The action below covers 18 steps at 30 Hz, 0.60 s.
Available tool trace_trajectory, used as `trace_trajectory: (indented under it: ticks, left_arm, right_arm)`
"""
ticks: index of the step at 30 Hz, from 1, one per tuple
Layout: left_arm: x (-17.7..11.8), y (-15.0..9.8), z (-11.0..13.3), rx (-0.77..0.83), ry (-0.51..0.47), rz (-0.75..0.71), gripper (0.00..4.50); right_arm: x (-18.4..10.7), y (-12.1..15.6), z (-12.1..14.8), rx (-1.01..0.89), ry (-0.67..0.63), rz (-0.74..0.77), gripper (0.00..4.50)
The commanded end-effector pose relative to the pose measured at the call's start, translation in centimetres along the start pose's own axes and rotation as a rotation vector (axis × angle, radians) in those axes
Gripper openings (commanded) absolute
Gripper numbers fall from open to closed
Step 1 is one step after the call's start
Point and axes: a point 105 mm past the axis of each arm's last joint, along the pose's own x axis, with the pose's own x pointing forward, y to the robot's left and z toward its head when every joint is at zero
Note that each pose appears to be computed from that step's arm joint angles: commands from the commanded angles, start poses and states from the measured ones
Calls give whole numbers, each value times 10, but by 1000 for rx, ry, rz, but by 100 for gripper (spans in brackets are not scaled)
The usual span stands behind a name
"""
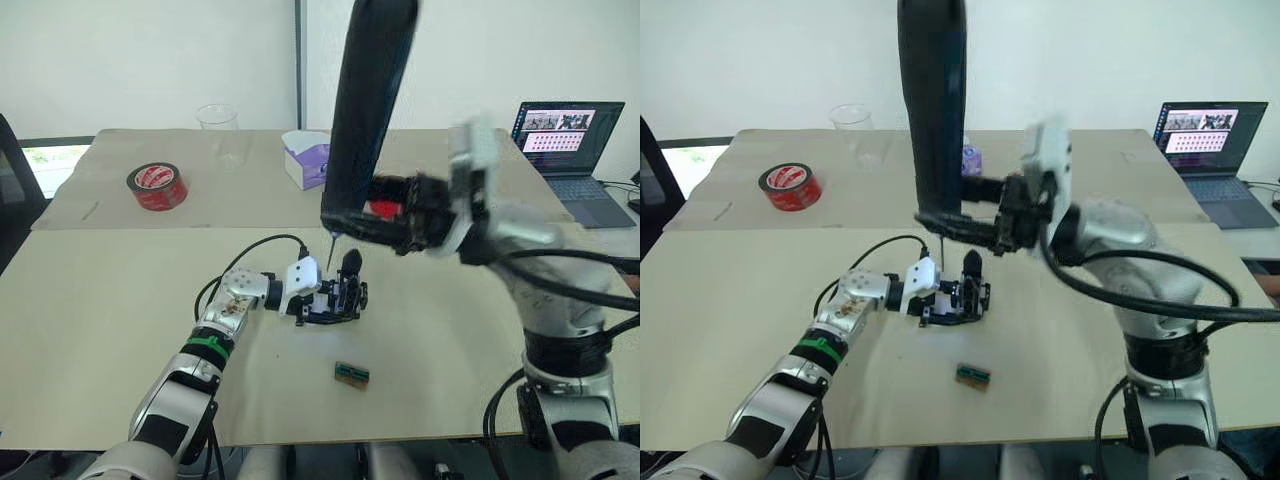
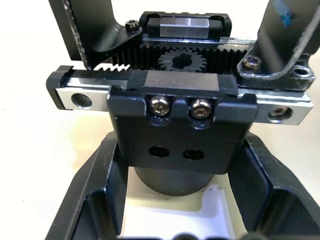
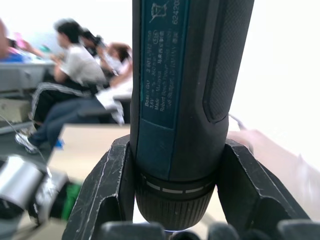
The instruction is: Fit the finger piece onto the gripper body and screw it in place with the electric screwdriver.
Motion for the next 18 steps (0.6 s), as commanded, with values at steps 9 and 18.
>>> trace_trajectory:
  ticks: [9, 18]
  left_arm:
    - [-34, 2, 2, 49, 55, -18, 450]
    - [-58, -63, 26, 168, -2, -221, 450]
  right_arm:
    - [-13, 47, -27, 198, 38, 214, 189]
    - [-33, 71, -56, 146, 95, 167, 189]
